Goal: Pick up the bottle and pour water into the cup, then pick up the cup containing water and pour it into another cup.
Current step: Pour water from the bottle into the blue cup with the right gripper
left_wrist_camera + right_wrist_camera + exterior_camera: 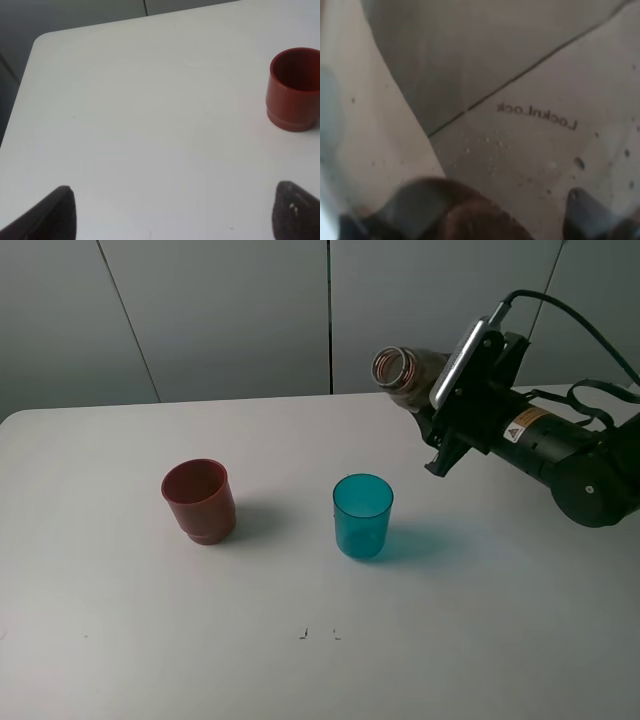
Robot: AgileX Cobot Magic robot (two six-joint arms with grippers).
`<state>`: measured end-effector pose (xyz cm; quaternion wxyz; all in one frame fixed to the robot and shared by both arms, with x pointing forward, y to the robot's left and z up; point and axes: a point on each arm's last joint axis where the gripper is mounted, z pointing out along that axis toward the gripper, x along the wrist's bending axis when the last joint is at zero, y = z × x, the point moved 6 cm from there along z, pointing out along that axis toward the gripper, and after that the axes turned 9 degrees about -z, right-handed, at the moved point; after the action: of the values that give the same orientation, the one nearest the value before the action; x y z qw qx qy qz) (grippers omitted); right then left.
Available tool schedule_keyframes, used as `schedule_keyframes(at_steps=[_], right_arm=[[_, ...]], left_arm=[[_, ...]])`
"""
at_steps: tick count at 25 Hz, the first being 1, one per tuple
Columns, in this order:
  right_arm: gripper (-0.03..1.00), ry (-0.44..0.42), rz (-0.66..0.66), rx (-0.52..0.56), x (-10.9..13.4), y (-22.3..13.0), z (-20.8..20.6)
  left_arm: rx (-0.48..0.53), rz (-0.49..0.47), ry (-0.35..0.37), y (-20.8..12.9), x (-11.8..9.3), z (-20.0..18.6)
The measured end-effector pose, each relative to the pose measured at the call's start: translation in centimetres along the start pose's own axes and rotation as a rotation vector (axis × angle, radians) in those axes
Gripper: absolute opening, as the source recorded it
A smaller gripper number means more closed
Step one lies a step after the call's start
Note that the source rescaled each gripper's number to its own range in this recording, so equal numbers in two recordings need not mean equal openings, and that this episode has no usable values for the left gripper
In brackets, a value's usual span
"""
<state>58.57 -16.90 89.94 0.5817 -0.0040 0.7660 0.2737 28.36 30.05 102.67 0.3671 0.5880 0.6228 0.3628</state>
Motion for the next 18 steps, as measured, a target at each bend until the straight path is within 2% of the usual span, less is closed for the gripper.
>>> schedule_keyframes(at_steps=[11,18], right_arm=[[0.0,0.028,-0.265,-0.001,0.42,-0.05,-0.01],[0.0,0.033,-0.342,0.0,0.48,-0.08,-0.01]], left_arm=[[0.0,0.0,0.0,0.0,0.0,0.0],[0.0,0.0,0.0,0.0,0.0,0.0]])
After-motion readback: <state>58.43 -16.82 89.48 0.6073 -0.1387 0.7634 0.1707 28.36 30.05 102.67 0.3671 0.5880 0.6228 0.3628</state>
